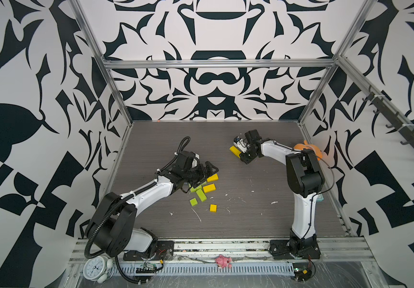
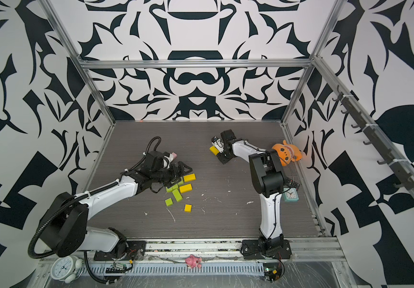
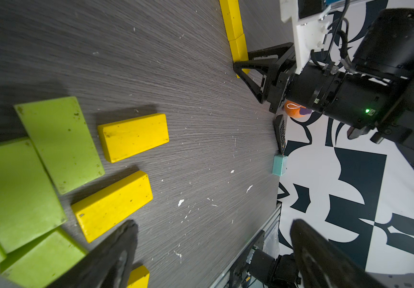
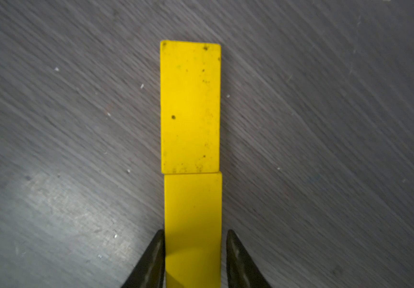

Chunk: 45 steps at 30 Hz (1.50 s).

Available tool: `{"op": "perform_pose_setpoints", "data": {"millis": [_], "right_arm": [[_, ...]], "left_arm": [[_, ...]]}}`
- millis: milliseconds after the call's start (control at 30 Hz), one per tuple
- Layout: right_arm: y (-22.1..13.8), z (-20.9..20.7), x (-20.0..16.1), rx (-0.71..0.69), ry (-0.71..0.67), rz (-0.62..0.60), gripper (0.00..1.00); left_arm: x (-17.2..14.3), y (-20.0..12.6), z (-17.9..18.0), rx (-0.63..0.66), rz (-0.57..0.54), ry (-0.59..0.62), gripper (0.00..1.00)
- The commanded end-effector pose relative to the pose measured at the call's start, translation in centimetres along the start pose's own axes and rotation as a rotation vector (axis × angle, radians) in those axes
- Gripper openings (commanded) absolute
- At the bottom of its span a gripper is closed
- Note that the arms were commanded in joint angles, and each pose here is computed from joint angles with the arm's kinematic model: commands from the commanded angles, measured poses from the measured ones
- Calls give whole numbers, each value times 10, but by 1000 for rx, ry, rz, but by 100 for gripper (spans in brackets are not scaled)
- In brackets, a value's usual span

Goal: Assemble the letter v with building blocks
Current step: Assemble the building block at the center of the board.

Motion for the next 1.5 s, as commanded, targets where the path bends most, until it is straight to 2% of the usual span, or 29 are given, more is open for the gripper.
{"op": "perform_pose_setpoints", "data": {"millis": [0, 533, 1467], "right_arm": [[4, 13, -14, 64, 10, 76, 43], [6, 16, -9, 72, 1, 73, 36], [15, 10, -9, 41, -2, 102, 39]], "left_arm": [[3, -3, -9, -9, -14, 10, 99], [2, -2, -5, 2, -12, 7, 99], [2, -1, -7, 1, -8, 9, 99]]}}
Point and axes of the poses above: each gripper's point midway between its finger pads, its own y axis out along the fingers, its own z axis along the line the jaws close on, x = y × z, the point moved 5 cm from there along -y, back along the fingers, and after that the axes turned 13 degrees about -y, right-handed, at the moved point
